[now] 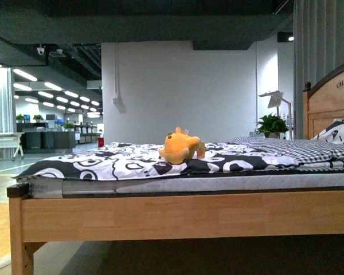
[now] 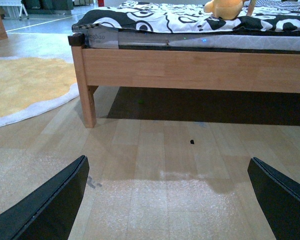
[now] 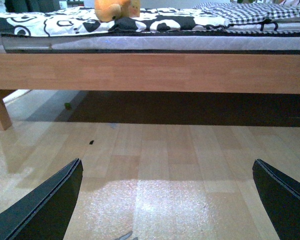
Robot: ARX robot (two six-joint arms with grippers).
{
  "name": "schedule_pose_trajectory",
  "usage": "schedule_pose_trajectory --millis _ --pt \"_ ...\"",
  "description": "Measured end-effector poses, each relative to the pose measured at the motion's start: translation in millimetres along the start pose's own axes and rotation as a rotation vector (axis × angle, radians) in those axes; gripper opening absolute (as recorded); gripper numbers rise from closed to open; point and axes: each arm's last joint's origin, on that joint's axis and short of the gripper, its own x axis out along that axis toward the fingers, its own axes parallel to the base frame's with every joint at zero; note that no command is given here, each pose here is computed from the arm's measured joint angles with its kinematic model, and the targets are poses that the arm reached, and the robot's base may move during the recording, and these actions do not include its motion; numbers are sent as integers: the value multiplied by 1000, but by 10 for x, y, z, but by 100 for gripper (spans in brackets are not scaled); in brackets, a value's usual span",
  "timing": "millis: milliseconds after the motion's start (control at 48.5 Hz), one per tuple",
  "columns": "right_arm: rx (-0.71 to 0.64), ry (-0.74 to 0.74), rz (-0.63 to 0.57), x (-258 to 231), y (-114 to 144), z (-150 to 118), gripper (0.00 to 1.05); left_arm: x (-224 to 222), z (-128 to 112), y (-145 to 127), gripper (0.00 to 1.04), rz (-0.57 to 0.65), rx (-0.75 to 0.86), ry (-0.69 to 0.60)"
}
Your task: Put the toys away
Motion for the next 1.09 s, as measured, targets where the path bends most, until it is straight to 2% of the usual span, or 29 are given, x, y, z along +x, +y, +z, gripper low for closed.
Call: schedule_pose_trajectory --millis 1094 --pt "0 0 0 0 0 0 104 0 0 0 99 2 0 0"
